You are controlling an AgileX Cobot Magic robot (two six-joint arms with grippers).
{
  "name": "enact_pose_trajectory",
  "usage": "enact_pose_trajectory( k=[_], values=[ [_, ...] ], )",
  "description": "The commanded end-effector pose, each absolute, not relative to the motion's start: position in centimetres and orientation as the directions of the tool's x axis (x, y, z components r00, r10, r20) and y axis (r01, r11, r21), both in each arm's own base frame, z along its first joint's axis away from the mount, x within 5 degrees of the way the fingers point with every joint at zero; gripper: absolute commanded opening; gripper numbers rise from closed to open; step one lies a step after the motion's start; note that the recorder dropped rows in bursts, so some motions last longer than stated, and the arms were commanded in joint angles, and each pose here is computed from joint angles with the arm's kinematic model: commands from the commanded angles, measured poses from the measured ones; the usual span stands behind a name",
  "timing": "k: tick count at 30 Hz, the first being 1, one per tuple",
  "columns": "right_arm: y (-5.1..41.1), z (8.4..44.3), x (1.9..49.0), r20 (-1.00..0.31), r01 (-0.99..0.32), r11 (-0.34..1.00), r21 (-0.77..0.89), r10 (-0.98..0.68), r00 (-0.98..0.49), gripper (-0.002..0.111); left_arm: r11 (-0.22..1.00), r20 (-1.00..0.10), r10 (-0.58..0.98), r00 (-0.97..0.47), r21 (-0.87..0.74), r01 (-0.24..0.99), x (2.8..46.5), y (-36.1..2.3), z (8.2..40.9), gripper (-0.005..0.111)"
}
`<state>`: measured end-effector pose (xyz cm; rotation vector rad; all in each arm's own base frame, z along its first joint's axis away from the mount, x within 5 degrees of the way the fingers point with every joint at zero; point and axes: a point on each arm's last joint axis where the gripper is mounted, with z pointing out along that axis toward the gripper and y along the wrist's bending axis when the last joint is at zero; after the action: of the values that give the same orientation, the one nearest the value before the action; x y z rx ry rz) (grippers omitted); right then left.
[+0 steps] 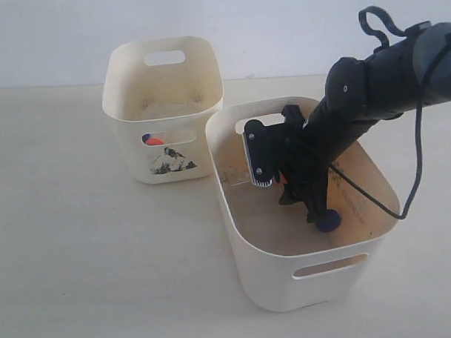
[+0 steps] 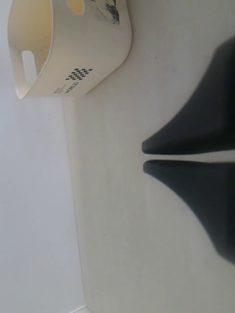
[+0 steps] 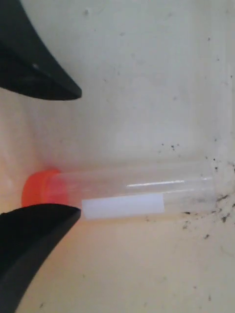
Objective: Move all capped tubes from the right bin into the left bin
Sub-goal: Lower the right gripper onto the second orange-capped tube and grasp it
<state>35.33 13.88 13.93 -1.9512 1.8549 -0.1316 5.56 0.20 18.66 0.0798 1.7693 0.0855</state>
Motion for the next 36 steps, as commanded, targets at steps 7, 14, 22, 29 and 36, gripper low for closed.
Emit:
enact_pose_trajectory(
  k=[7, 14, 22, 29, 36],
  values=[
    [13.9, 13.3, 35.7, -0.231, -0.919, 0.013, -0.393, -0.969, 0.085, 0.059, 0.996, -0.98, 0.083, -0.179, 0.084, 0.004, 5.6, 0.2, 18.9, 0.004],
    [13.9, 13.2, 35.6, -0.233, -0.921, 0.019, -0.388, -0.969, 0.078, 0.059, 0.996, -0.98, 0.083, -0.179, 0.084, 0.004, 5.6, 0.2, 18.9, 0.004],
    [13.9, 13.2, 35.6, -0.234, -0.922, 0.021, -0.386, -0.969, 0.075, 0.059, 0.996, -0.98, 0.083, -0.179, 0.084, 0.004, 5.6, 0.2, 18.9, 0.004],
    [13.9, 12.1, 35.5, -0.226, -0.936, 0.015, -0.352, -0.972, 0.069, 0.059, 0.996, -0.98, 0.083, -0.179, 0.084, 0.004, 5.6, 0.2, 18.9, 0.004],
    [13.8, 10.1, 35.3, -0.205, -0.958, -0.003, -0.287, -0.977, 0.065, 0.059, 0.996, -0.98, 0.083, -0.179, 0.084, 0.004, 5.6, 0.2, 18.9, 0.004]
  ],
)
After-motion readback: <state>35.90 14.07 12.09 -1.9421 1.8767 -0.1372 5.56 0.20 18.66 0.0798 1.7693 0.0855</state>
